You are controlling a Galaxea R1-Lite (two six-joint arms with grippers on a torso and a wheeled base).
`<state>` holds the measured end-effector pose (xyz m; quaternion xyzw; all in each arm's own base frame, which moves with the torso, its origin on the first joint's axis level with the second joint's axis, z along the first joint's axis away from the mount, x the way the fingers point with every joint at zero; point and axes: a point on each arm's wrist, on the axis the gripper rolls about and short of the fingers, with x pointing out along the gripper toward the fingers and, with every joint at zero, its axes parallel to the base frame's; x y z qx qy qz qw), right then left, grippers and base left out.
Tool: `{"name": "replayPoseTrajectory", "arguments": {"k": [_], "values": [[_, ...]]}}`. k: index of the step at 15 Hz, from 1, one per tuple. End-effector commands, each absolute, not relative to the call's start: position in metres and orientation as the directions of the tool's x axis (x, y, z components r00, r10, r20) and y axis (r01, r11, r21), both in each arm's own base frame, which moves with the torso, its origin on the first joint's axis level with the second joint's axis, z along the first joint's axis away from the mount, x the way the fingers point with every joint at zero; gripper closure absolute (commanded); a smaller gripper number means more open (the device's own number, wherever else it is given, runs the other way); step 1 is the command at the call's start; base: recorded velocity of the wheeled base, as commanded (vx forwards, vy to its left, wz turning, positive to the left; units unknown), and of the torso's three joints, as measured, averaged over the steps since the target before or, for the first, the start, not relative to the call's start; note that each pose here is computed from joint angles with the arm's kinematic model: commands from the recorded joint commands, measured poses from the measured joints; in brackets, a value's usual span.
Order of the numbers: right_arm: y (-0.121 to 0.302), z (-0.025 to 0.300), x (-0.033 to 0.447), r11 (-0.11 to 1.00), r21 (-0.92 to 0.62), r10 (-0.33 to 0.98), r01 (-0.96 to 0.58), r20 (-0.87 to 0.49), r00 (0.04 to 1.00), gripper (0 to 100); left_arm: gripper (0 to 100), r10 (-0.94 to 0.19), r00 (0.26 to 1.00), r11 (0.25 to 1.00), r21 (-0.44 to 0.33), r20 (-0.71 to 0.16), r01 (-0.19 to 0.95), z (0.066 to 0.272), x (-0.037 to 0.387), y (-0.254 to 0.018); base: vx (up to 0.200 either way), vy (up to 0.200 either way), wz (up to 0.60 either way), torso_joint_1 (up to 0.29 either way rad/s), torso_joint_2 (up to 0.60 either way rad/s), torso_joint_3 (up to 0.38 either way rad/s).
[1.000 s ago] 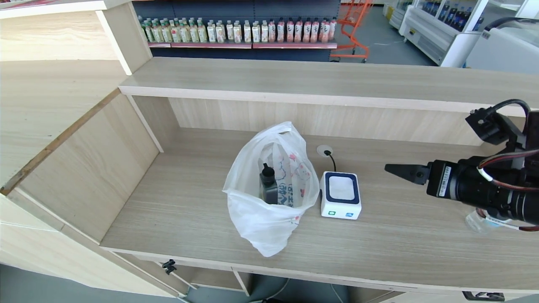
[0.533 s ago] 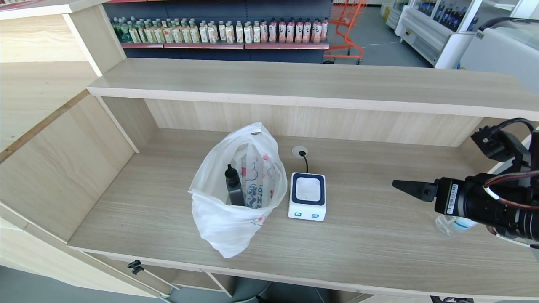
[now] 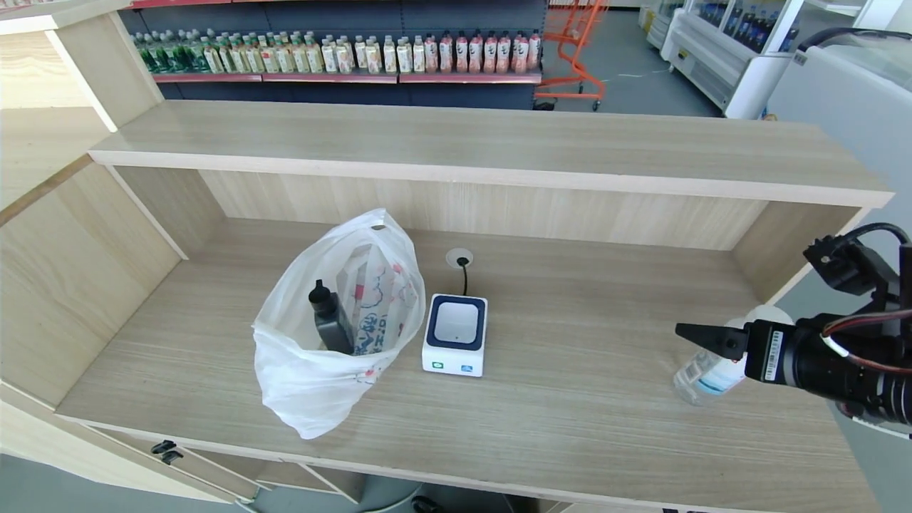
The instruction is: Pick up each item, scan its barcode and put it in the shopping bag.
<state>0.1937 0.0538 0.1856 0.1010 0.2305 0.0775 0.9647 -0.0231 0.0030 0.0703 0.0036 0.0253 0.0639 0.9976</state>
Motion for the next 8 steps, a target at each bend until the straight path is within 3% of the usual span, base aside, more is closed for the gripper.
{"name": "replayPoseTrajectory", "arguments": {"k": [1, 8], "values": [[0.051, 0.179, 0.194, 0.972, 0.223, 0.173, -0.077, -0.45, 0.876, 0, 0, 0.129, 0.99, 0.992, 0.011, -0.052, -0.128, 0.07, -0.023, 0.003, 0.0, 0.0, 0.0, 0.0, 0.0, 0.0], [0.049, 0.139, 0.209, 0.99, 0.063, -0.064, 0.124, -0.582, 0.811, 0, 0, 0.129, 0.99, 0.992, 0.01, -0.052, -0.128, 0.07, -0.023, 0.003, 0.0, 0.0, 0.0, 0.0, 0.0, 0.0]]}}
